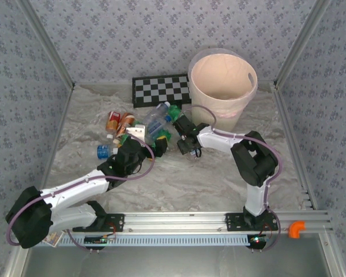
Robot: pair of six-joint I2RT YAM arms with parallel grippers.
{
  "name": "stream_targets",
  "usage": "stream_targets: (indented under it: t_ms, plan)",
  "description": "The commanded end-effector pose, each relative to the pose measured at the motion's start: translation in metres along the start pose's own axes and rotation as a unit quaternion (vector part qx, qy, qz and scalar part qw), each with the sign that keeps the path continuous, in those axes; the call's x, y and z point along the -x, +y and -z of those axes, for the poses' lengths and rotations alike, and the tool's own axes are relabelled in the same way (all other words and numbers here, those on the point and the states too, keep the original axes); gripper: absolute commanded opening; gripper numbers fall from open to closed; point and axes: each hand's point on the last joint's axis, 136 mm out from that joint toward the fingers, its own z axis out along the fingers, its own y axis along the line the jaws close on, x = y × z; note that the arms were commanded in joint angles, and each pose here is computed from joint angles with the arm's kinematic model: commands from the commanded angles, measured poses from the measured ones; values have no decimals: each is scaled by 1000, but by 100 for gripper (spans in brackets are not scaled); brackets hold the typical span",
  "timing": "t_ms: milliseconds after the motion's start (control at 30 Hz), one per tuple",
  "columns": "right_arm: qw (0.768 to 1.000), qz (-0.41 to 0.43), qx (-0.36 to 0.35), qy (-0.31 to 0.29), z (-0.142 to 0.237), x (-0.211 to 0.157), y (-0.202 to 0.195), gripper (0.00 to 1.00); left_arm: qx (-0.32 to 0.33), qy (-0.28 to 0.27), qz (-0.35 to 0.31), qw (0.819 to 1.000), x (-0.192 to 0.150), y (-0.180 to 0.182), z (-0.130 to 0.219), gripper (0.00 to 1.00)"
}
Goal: Put the plastic bottles in the bin
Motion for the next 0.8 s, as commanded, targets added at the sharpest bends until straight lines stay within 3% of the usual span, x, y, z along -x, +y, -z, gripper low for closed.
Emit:
stream_targets:
  t_ms: [0,100,367,767]
  plan:
    - [1000,14,-13,7,4,-6,2,54,-10,-14,10,1000,11,-5,0,100]
    - [1000,15,-14,-20,24,5,3,49,-11,-15,11,1000,11,-6,0,100]
    - [995,-14,-10,-99,90,34,-7,49,-10,-15,11,1000,11,-5,0,100]
    - [952,-86,-5,-295,255,80,-72,48,-15,-5,14,1000,6,-8,-4,100]
